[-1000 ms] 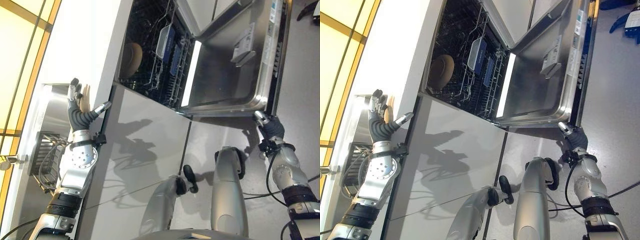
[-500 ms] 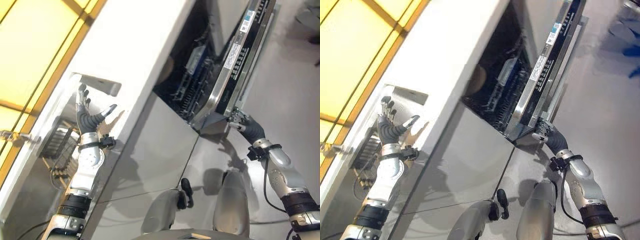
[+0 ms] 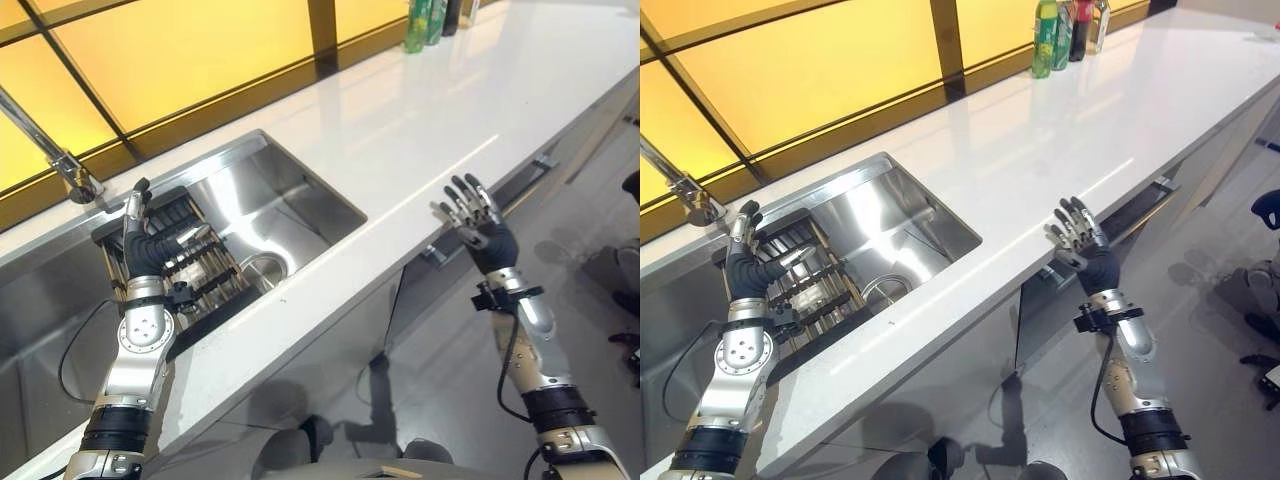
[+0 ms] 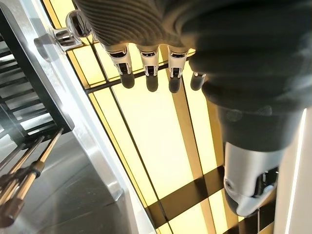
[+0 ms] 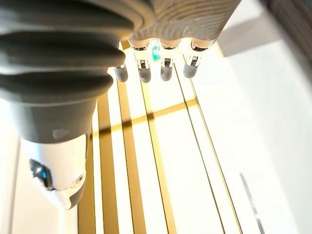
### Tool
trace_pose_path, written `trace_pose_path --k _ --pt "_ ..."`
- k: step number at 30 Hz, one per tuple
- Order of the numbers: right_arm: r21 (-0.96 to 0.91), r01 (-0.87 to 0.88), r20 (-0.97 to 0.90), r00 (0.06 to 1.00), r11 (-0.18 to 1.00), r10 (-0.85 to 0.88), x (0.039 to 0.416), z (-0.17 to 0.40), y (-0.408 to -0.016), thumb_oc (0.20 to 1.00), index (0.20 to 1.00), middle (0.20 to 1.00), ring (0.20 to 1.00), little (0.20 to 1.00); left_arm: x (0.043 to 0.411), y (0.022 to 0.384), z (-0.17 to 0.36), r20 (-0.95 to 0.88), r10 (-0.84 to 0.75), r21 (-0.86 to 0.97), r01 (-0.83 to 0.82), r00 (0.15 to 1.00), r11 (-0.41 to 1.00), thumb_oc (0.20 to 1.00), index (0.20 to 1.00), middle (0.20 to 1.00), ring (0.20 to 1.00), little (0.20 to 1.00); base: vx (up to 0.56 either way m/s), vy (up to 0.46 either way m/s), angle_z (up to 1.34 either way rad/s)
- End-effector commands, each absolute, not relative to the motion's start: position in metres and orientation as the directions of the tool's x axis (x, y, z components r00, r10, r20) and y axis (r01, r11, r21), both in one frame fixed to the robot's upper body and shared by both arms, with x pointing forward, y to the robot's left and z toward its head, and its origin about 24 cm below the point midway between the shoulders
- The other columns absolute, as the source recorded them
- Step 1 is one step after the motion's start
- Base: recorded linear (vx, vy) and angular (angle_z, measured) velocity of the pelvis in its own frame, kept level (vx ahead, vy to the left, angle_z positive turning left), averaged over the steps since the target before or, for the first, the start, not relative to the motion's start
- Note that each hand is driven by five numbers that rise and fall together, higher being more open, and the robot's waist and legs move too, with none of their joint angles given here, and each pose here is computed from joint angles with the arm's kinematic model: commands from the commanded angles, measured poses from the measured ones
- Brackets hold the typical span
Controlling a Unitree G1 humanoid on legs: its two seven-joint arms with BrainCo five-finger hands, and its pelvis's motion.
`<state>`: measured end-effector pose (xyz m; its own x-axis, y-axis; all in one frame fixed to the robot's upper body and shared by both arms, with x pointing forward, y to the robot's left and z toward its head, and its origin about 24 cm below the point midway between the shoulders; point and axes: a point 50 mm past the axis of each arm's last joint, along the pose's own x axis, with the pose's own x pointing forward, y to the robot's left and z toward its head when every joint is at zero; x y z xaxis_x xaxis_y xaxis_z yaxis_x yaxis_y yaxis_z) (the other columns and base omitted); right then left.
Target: Pick up plates and place into dishwasher.
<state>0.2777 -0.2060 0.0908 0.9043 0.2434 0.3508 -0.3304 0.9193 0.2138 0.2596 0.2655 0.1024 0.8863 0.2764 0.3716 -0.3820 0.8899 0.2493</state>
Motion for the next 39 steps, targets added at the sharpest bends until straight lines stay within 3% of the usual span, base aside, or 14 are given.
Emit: trace_pose_path --k 1,10,17,26,33,39 --pt "0.216 -0.338 0.448 0.868 0.916 0.215 0.27 0.102 -0.2 1.0 1.0 1.0 1.0 1.0 0.258 0.275 0.133 0.496 0.191 0.345 -0.394 0.847 0.852 1.0 1.0 1.0 1.0 1.0 -0.19 -0.11 -0.13" --pt "0.205 -0.331 0.42 0.88 0.921 0.223 0.255 0.094 -0.193 1.0 1.0 1.0 1.0 1.0 0.258 0.269 0.132 0.491 0.164 0.291 -0.339 0.856 0.895 1.0 1.0 1.0 1.0 1.0 -0.17 -0.075 -0.17" --pt "-0.006 -0.413 0.568 0.748 0.911 0.343 0.246 0.143 -0.179 1.0 1.0 1.0 1.0 1.0 0.259 0.257 0.129 0.489 0.164 0.196 -0.292 0.857 0.936 1.0 1.0 1.0 1.0 1.0 -0.13 -0.054 -0.14" --pt "-0.143 -0.464 0.641 0.629 0.874 0.439 0.254 0.187 -0.16 1.0 1.0 1.0 1.0 1.0 0.256 0.247 0.132 0.529 0.176 0.095 -0.264 0.83 0.96 1.0 1.0 1.0 1.0 1.0 -0.06 -0.022 -0.02" --pt "-0.168 -0.354 0.652 0.66 0.92 0.374 0.251 0.19 -0.169 1.0 1.0 1.0 1.0 1.0 0.26 0.232 0.139 0.561 0.154 -0.042 -0.158 0.813 0.986 1.0 1.0 1.0 1.0 1.0 0.01 0.165 0.87" --pt "-0.124 -0.343 0.693 0.642 0.931 0.329 0.259 0.196 -0.147 1.0 1.0 1.0 1.0 1.0 0.263 0.229 0.14 0.547 0.178 -0.057 -0.176 0.818 0.983 1.0 1.0 1.0 1.0 1.0 0.17 0.168 0.64"
